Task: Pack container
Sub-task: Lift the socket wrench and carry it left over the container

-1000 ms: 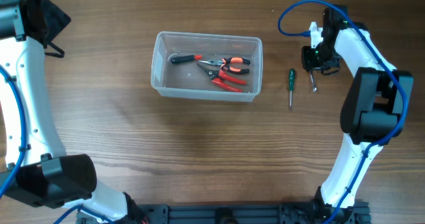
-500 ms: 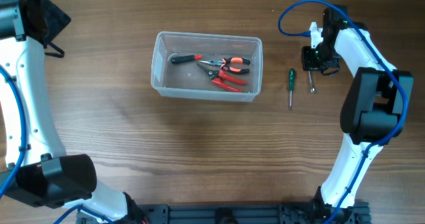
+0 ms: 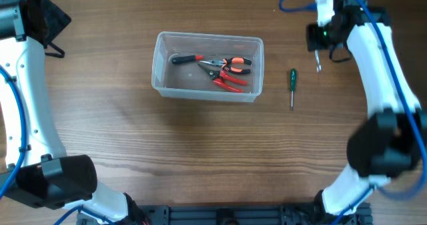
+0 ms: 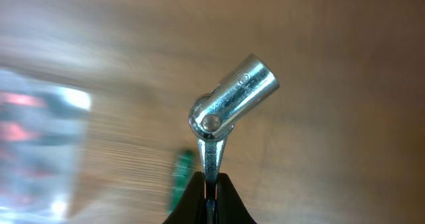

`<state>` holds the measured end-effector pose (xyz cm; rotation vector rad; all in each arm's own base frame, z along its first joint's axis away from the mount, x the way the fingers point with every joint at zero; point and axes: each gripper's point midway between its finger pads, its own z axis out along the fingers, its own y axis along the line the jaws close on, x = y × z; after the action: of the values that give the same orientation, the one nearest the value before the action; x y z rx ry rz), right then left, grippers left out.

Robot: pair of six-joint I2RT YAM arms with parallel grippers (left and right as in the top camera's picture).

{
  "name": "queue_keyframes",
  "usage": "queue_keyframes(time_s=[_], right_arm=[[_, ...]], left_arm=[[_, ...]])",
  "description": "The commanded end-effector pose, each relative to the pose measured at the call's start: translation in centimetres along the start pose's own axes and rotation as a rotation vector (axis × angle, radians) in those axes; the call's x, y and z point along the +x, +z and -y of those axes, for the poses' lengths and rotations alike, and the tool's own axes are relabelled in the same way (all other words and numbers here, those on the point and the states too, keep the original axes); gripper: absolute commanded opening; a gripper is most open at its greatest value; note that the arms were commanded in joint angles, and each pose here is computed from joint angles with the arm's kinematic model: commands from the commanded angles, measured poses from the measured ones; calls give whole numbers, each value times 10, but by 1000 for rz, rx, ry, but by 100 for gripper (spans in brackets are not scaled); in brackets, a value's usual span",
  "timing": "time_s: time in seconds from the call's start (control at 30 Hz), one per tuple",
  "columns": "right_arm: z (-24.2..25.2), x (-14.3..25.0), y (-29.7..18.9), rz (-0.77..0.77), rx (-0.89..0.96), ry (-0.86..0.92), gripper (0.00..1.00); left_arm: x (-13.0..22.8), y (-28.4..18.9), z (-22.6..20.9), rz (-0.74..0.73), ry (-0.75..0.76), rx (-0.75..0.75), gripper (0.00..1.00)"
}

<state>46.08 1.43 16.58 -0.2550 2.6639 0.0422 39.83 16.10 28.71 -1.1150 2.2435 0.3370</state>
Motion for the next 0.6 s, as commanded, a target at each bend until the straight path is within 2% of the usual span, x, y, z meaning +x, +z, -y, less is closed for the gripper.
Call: queue_keyframes(time_s=[0.0, 0.13, 0.3, 0.47, 0.57], right_arm=[[-84, -38, -77, 228, -136, -284, 4], [-175, -31, -104, 309, -311, -604, 4], [-260, -5, -99, 326, -510, -896, 4], [-309, 24, -54, 261, -612, -1104, 4], [-331, 45, -7, 228, -649, -1293, 4]], left_arm=[[-4, -3, -2, 10, -4, 5, 100], [-4, -3, -2, 10, -4, 5, 100], [-4, -3, -2, 10, -4, 5, 100], [-4, -3, -2, 10, -4, 5, 100], [-4, -3, -2, 9, -4, 4, 100]])
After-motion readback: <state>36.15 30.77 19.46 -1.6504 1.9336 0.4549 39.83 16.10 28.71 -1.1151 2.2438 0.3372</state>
